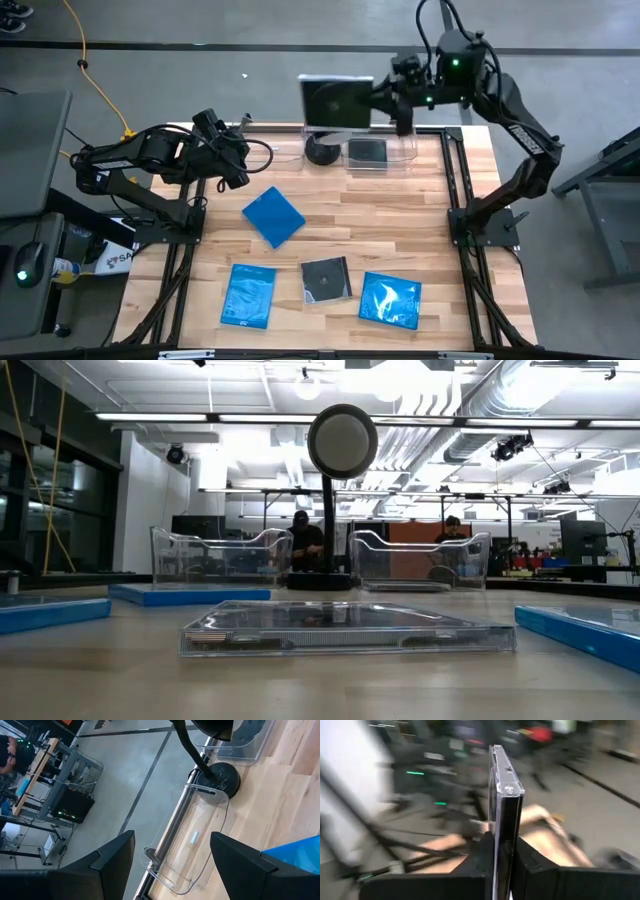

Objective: Pick & place jewel cases by type
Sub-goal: Put the right black CD case into the right transparent bin

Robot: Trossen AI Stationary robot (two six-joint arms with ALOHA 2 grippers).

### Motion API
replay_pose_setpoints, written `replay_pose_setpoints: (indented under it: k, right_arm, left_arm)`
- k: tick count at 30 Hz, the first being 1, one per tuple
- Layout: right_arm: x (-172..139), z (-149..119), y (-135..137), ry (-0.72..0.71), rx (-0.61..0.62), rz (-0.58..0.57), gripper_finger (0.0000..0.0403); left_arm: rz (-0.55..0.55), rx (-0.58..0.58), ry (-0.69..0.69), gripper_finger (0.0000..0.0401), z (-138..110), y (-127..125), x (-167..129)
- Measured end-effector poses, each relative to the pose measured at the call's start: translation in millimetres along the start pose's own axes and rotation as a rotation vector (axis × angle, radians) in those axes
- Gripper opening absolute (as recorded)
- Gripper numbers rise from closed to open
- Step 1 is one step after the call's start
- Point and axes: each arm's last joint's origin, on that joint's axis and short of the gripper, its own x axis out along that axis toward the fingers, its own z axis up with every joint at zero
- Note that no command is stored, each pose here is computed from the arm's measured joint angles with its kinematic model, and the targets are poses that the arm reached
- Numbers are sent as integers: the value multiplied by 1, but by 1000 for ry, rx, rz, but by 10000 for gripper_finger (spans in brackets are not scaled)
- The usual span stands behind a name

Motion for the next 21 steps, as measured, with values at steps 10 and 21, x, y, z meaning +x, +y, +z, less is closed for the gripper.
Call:
replay_pose_setpoints:
  k: [10, 21]
  right_arm:
    - [-35, -23, -45, 192, 106, -675, 12]
    - [-37, -60, -89, 408, 238, -867, 10]
  left_arm:
    - [-4, -20, 0, 255, 0, 0, 0]
    - [-1, -46, -3, 255, 0, 0, 0]
